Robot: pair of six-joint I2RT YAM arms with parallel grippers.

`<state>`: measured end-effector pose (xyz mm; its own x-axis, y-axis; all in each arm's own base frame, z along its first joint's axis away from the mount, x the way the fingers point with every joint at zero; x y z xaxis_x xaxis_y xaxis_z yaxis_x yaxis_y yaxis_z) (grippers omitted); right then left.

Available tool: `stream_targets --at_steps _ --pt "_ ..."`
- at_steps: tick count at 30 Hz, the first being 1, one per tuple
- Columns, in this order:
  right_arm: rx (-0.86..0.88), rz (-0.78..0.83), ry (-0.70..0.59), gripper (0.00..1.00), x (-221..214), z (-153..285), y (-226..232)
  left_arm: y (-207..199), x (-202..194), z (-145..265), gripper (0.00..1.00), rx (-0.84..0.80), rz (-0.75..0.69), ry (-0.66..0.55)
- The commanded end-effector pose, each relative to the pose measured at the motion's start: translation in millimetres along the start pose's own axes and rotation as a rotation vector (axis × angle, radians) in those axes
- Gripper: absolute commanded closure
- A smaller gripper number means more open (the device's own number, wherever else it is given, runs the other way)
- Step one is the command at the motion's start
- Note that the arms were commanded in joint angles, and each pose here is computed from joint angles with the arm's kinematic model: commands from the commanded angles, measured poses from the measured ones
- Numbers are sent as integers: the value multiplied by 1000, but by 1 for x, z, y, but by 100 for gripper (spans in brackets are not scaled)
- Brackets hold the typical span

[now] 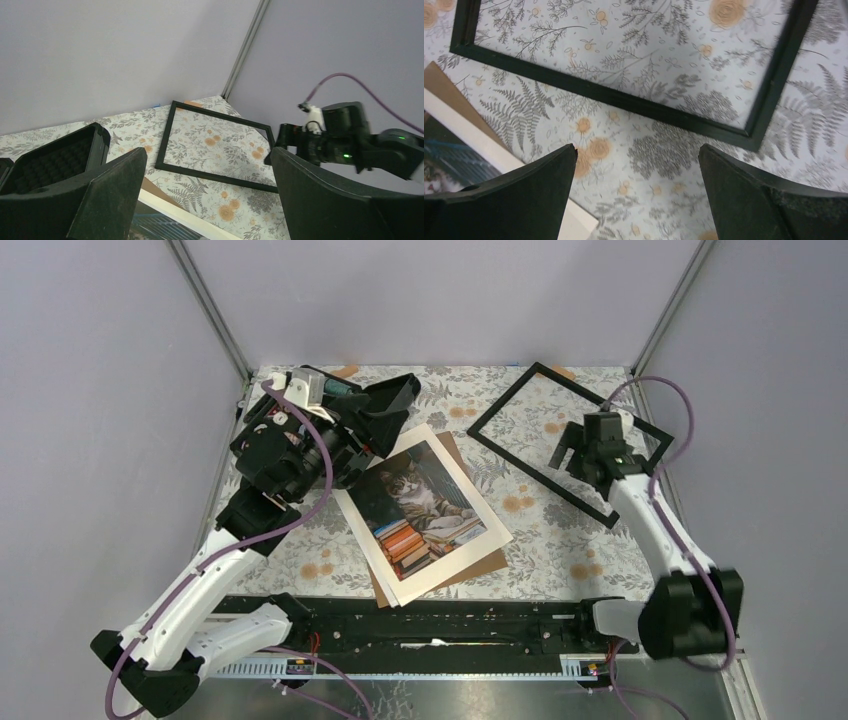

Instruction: Put the photo into the frame

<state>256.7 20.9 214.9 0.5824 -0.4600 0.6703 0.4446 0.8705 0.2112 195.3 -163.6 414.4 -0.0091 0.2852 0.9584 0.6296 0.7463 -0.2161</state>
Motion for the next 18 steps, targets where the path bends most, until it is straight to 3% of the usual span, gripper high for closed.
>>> stream_targets --at_steps 1,8,18 --pt "54 -13 -8 0 16 -49 27 -4 17 3 1 -7 6 -84" --pt "12 -76 151 0 12 -119 28 -7 17 3 1 -16 16 -75" --pt "102 -153 313 0 -40 -129 16 -8 16 2 1 -20 28 -64"
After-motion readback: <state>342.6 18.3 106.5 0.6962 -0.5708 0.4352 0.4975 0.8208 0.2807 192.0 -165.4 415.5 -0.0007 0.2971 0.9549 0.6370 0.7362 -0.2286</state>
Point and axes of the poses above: each gripper's point midway between its finger pads, its own z axis back along the fingers, its own y axis along the line the jaws close on, x = y × z, the point moved 9 cm from there along z, back along the fingers, and after that the axes turned 6 degrees about -z, right-handed, at the moved point
